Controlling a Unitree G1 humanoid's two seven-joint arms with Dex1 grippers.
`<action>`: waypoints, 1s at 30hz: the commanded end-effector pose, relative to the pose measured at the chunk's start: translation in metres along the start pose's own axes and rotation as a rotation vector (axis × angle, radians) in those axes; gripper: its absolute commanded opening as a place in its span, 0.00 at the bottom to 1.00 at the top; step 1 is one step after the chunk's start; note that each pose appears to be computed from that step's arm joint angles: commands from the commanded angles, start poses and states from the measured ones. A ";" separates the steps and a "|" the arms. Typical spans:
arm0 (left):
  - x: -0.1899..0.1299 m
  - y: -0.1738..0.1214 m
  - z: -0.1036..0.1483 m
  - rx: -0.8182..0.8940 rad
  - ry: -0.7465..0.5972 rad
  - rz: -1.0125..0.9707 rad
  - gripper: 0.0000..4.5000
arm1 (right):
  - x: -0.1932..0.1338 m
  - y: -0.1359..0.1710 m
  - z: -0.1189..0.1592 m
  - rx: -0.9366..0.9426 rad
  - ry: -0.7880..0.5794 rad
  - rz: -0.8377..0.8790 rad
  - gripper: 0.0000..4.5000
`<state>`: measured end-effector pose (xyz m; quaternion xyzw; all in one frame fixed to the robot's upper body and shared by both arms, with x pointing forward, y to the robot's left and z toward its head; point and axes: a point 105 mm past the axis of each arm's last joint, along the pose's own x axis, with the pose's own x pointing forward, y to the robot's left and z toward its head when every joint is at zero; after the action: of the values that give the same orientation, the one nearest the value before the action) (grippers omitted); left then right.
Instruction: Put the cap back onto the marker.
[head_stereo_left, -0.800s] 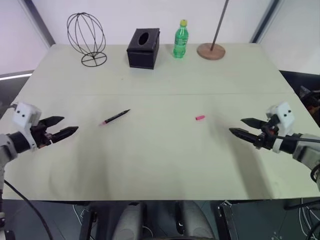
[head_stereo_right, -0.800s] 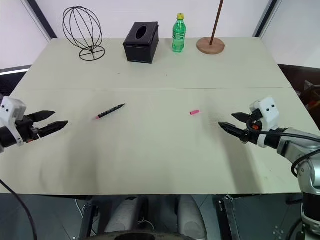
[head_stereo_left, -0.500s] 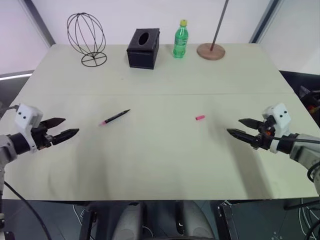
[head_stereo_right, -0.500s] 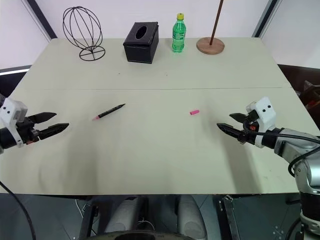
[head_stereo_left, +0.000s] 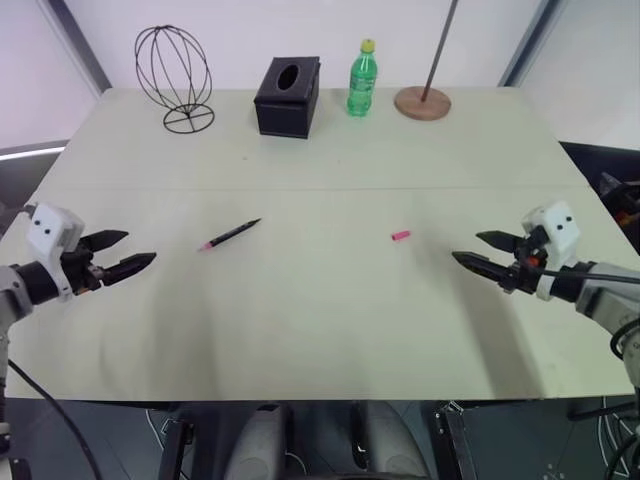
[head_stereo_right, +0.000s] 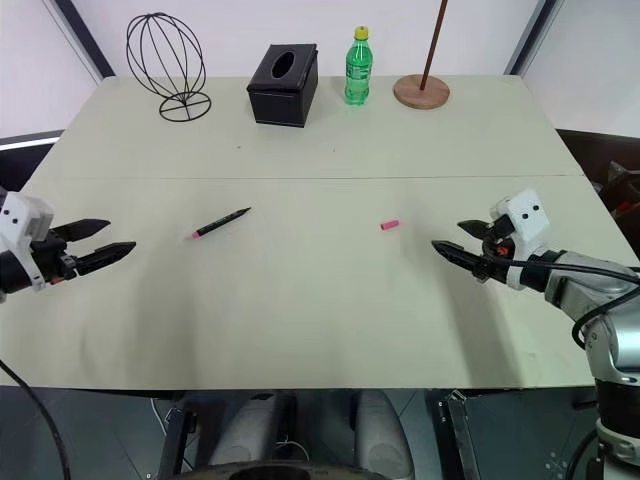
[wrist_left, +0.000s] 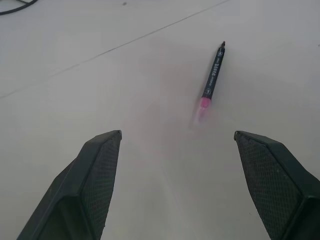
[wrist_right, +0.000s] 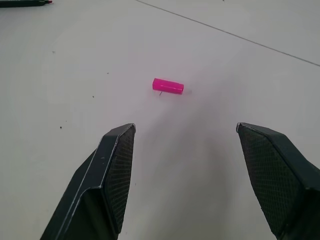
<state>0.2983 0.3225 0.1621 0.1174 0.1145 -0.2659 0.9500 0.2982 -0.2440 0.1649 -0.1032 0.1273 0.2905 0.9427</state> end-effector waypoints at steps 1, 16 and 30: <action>-0.002 0.004 0.012 0.054 -0.014 0.005 0.84 | 0.000 0.000 0.010 -0.038 -0.034 -0.003 0.74; 0.050 -0.001 0.013 0.120 -0.019 -0.149 0.84 | 0.008 0.001 0.009 -0.063 -0.038 -0.006 0.74; 0.138 -0.026 0.023 0.108 -0.033 -0.299 0.84 | 0.002 0.008 0.014 -0.089 -0.050 -0.032 0.74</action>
<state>0.3983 0.2278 0.1278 0.1318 0.1200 -0.4154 0.8920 0.3004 -0.2343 0.1611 -0.1271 0.1178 0.2877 0.9419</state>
